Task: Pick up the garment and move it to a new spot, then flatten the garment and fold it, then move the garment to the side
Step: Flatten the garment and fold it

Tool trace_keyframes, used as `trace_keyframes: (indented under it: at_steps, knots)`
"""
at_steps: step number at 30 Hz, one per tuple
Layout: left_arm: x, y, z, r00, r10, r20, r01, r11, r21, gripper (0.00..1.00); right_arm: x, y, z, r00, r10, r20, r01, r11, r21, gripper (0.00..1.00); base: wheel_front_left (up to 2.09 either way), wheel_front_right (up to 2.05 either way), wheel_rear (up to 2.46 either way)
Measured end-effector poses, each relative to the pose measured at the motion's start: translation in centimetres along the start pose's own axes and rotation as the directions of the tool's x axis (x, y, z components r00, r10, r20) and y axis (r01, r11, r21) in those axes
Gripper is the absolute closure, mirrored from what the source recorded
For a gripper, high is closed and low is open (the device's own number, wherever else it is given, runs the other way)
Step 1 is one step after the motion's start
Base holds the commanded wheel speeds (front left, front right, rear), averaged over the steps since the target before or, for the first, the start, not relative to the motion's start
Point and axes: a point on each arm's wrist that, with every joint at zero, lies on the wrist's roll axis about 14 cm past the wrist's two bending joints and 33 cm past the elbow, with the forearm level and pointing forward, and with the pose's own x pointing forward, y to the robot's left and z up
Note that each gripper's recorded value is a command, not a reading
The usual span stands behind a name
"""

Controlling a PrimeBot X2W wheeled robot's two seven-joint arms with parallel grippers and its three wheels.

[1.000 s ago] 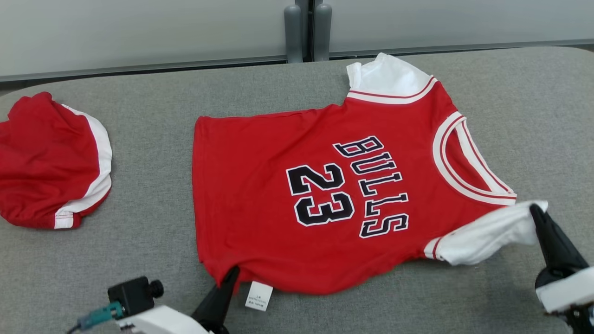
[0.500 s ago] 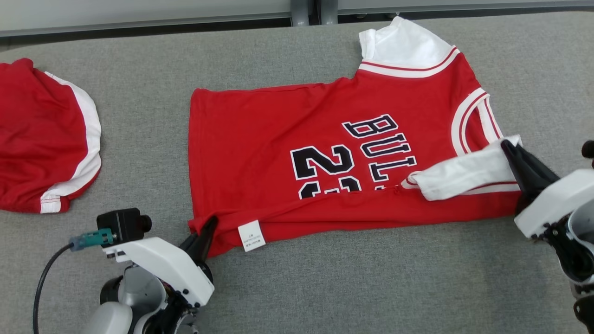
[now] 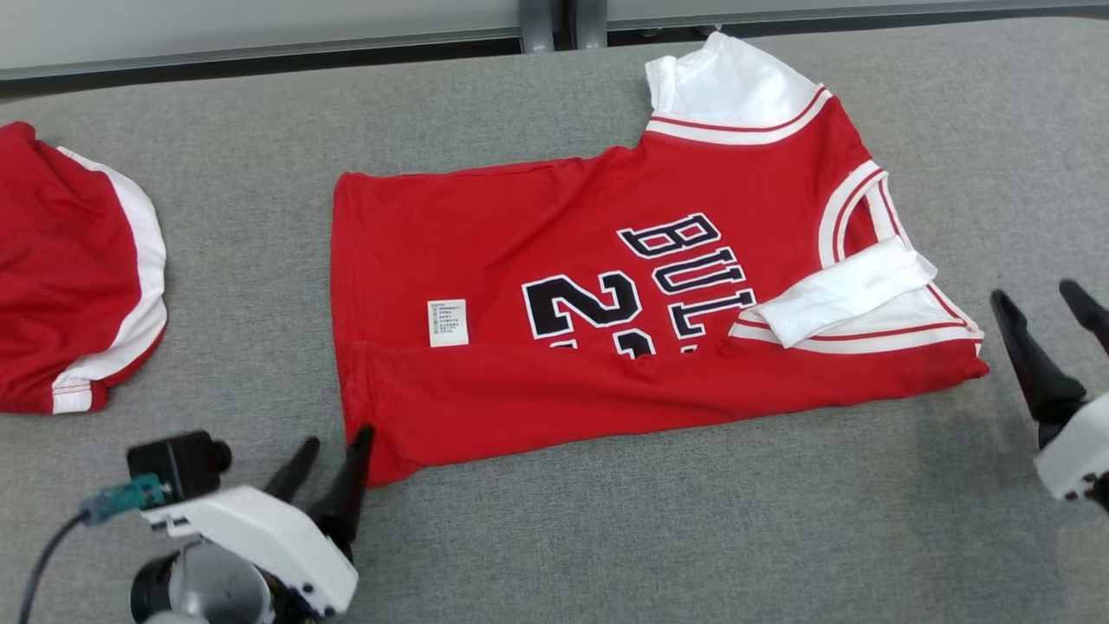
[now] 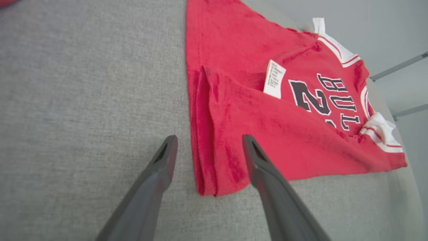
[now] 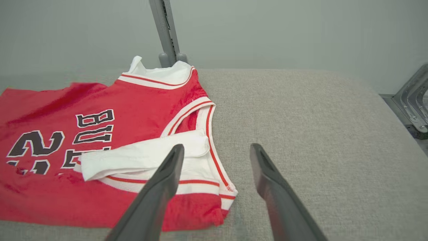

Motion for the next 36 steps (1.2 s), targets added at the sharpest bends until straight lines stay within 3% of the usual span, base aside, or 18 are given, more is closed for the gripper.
trace_keyframes:
  at_steps: [5, 14, 15, 16, 17, 21, 22, 23, 24, 31, 36]
  knots:
    - [-0.2, 0.3, -3.6, 0.994, 0.003, -0.110, -0.002, 1.000, 0.010, 0.00, -1.1, -0.8, -4.1, 0.987, -0.022, -0.158, 0.013, 0.998, -0.055, 0.00, 0.00, 0.00, 0.00]
    - [1.7, 1.2, -4.4, 0.987, 0.012, -0.160, -0.006, 0.999, 0.040, 0.02, 1.3, -2.0, -8.1, 0.942, -0.056, -0.331, 0.020, 0.994, -0.112, 0.00, 0.00, 0.00, 0.00]
    - [1.8, 1.1, -4.5, 0.986, 0.006, -0.164, -0.001, 0.999, 0.035, 0.37, 1.5, -2.2, -8.5, 0.935, -0.061, -0.350, 0.021, 0.993, -0.116, 0.00, 0.00, 0.00, 0.00]
    - [1.9, 1.2, -4.6, 0.985, 0.001, -0.171, 0.004, 0.999, 0.032, 0.63, 1.8, -2.2, -8.9, 0.927, -0.061, -0.370, 0.019, 0.993, -0.115, 0.00, 0.00, 0.00, 0.00]
    - [1.9, 1.1, -4.7, 0.984, -0.004, -0.176, 0.009, 0.999, 0.031, 1.00, 2.0, -2.0, -9.3, 0.921, -0.054, -0.386, 0.012, 0.994, -0.108, 0.00, 0.00, 0.00, 0.00]
    - [1.9, 1.2, -5.0, 0.980, -0.030, -0.195, 0.032, 0.999, 0.011, 1.00, 2.5, -0.7, -10.1, 0.902, -0.004, -0.432, -0.028, 0.997, -0.066, 0.00, 0.00, 0.00, 0.00]
    - [1.8, 0.9, -5.2, 0.977, -0.047, -0.207, 0.047, 0.999, -0.005, 1.00, 2.6, -0.4, -10.1, 0.902, 0.008, -0.432, -0.036, 0.998, -0.056, 0.13, 0.00, 0.00, 0.00]
    - [1.7, 0.5, -5.5, 0.974, -0.066, -0.217, 0.063, 0.998, -0.020, 1.00, 2.8, -0.3, -9.8, 0.905, 0.017, -0.425, -0.039, 0.998, -0.042, 0.68, 0.00, 0.00, 0.00]
    - [1.6, 0.1, -5.6, 0.971, -0.084, -0.224, 0.080, 0.996, -0.029, 1.00, 2.8, -0.1, -9.5, 0.909, 0.026, -0.415, -0.039, 0.999, -0.022, 1.00, 0.00, 0.00, 0.00]
    - [0.0, -1.4, -6.4, 0.953, -0.159, -0.257, 0.140, 0.986, -0.092, 1.00, 1.8, 0.0, -7.7, 0.918, 0.062, -0.391, -0.059, 0.998, 0.019, 1.00, 0.00, 0.00, 0.00]
    - [-1.4, -1.5, -5.9, 0.956, -0.162, -0.246, 0.147, 0.986, -0.080, 1.00, -0.2, -0.1, -6.7, 0.913, 0.083, -0.399, -0.079, 0.997, 0.027, 1.00, 0.00, 0.00, 0.00]
